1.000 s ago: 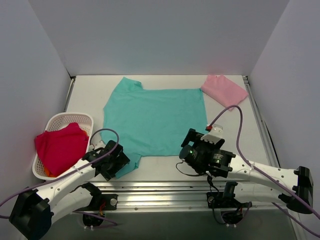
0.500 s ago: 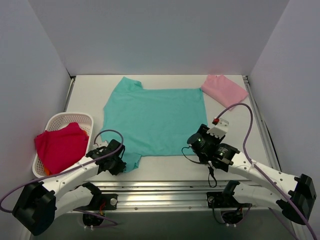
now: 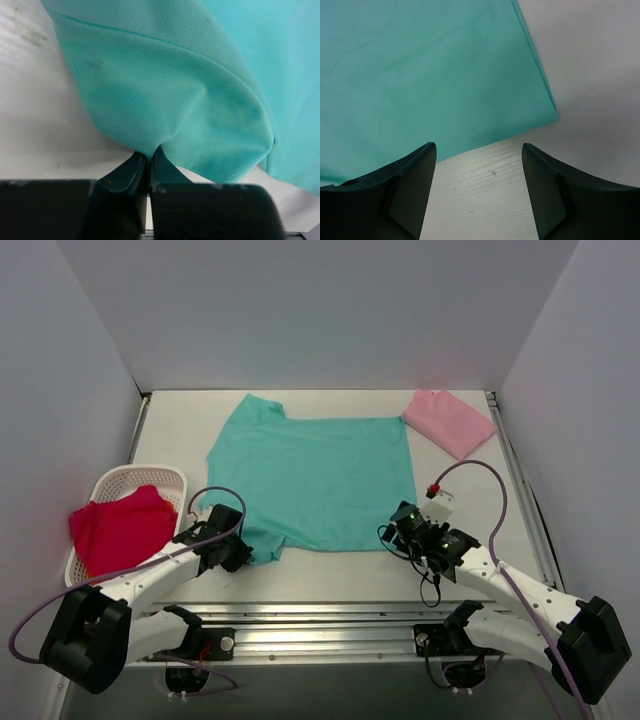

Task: Fold and stack the t-shirts
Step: Fold the tshirt

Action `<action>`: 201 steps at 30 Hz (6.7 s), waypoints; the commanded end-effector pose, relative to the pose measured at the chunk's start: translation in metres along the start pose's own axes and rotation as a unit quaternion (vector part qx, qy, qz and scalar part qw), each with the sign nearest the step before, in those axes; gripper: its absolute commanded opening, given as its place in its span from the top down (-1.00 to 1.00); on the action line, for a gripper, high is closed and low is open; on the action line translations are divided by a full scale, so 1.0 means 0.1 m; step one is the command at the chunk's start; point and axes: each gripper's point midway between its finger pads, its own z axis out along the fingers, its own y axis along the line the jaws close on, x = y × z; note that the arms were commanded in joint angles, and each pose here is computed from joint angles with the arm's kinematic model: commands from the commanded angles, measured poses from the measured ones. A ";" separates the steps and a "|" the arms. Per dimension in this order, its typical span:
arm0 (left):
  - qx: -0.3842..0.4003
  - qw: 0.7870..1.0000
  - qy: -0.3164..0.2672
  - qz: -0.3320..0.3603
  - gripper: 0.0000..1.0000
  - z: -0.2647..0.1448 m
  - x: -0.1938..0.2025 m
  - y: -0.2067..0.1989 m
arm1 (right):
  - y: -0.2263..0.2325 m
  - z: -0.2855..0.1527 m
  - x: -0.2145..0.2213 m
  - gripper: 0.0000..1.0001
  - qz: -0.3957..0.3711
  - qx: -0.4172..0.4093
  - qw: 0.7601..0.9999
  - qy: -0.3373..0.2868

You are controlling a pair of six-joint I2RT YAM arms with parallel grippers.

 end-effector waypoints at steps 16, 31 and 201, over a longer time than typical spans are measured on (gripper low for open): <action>0.011 0.999 -0.018 0.025 0.95 -0.05 -0.36 0.11 | -0.57 0.38 0.13 -0.16 0.105 0.081 0.990 0.057; 0.013 1.000 -0.009 0.018 0.95 -0.06 -0.38 0.16 | -0.55 0.54 0.09 0.88 0.091 0.082 0.990 0.072; 0.197 0.953 -0.218 0.076 -0.85 -0.22 -3.10 -2.03 | 0.54 0.68 -2.09 -0.71 0.096 0.056 0.972 -0.206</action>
